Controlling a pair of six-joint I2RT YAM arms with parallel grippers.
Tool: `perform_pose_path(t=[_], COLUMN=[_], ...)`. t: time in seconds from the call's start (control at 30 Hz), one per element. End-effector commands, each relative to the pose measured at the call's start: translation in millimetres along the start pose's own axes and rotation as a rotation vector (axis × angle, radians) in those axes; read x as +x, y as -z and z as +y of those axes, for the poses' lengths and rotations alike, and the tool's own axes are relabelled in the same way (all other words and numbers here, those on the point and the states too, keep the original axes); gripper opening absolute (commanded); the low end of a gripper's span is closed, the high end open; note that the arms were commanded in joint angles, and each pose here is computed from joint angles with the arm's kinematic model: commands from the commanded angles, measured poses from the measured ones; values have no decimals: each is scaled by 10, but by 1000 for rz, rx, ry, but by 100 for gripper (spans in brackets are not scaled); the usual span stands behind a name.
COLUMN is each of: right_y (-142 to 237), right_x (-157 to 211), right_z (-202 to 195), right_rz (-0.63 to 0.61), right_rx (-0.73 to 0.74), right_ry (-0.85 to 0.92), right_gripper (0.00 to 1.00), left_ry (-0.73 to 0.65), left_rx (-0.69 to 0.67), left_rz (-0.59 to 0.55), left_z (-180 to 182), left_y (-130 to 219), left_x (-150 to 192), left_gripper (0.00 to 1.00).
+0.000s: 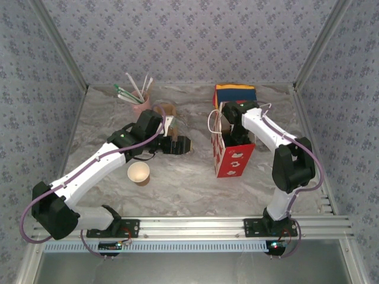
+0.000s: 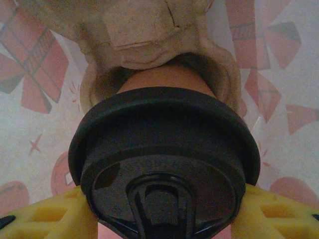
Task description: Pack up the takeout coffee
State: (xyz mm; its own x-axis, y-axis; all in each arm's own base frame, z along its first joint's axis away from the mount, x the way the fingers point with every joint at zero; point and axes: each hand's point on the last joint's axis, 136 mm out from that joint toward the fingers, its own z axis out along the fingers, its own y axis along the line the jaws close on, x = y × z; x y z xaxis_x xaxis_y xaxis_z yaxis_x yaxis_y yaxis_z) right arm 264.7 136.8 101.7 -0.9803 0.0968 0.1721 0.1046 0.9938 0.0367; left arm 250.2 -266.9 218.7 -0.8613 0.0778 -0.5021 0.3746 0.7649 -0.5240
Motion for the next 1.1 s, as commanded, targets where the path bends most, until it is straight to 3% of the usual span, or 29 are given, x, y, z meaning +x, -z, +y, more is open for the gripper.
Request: perform_pose_path(t=[0.0, 1.07], right_y=[-589, -590], right_x=[-187, -250], right_z=[-7, 16], right_rz=[47, 57], right_rx=[46, 43], right_ry=[20, 27], right_gripper=[59, 59], left_ry=[-31, -24], left_rx=[14, 8], left_rz=[-23, -17], left_z=[-83, -54], left_y=[98, 67], left_x=[-54, -31], left_gripper=[100, 100])
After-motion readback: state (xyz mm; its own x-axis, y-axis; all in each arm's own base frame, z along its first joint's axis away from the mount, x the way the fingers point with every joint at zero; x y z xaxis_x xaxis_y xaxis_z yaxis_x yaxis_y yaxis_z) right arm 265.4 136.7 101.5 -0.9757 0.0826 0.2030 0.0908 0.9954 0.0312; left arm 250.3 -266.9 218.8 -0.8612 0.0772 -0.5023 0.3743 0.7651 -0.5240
